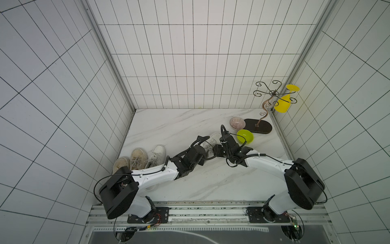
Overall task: Remove the insole from the shoe
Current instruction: Untie the shoelace on the shoe.
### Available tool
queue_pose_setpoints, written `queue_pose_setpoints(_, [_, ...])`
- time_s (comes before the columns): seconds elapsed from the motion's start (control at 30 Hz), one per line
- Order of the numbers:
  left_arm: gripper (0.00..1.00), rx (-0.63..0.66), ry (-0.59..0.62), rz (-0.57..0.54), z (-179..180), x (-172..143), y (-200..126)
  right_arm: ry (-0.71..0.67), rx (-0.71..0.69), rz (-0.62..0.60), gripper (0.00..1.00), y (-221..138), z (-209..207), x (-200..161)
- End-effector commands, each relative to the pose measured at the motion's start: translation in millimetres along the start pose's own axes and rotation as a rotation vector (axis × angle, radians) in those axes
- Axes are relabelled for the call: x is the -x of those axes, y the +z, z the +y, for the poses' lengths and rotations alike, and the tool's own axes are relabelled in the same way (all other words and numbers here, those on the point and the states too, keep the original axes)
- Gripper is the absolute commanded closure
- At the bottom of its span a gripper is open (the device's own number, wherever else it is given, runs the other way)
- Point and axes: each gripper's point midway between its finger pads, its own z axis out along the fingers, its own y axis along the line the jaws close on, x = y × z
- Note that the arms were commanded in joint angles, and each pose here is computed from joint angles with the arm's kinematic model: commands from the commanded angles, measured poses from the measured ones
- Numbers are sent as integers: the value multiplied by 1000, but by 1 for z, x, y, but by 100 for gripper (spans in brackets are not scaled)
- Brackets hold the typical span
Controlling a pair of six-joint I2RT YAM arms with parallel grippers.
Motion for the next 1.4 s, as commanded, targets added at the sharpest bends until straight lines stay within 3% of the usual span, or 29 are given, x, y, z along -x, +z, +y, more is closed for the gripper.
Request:
queue_pose_setpoints(0.0, [100,-103,-85,-195,-24,63,-18,10,105,-10,43,-11,29,5])
queue_pose_setpoints(0.17, [100,-117,-95,-216,-24,66,-24,17,-11,24,42,5,10,-3])
queue_pose_setpoints(0.4, [100,-131,-117,-279,-18,73,-40,5,-413,-66,28,7,-75,5])
queue_pose_setpoints(0.6, [100,-124,-110,-277,-18,72,-38,63,-490,-178,25,-20,-105,44])
queue_pose_setpoints(0.7, [100,-102,-107,-262,-16,70,-33,84,-458,-240,23,-38,-101,62])
queue_pose_setpoints(0.93, [100,-127,-87,-223,-26,66,-24,-9,-34,-305,22,-60,-23,73])
queue_pose_setpoints(1.07, [100,-144,-89,-224,-28,65,-24,-20,-19,-215,22,-41,-20,51])
queue_pose_setpoints(1.37, [100,-190,-69,-242,-34,68,-31,-57,25,-140,22,-21,-17,23])
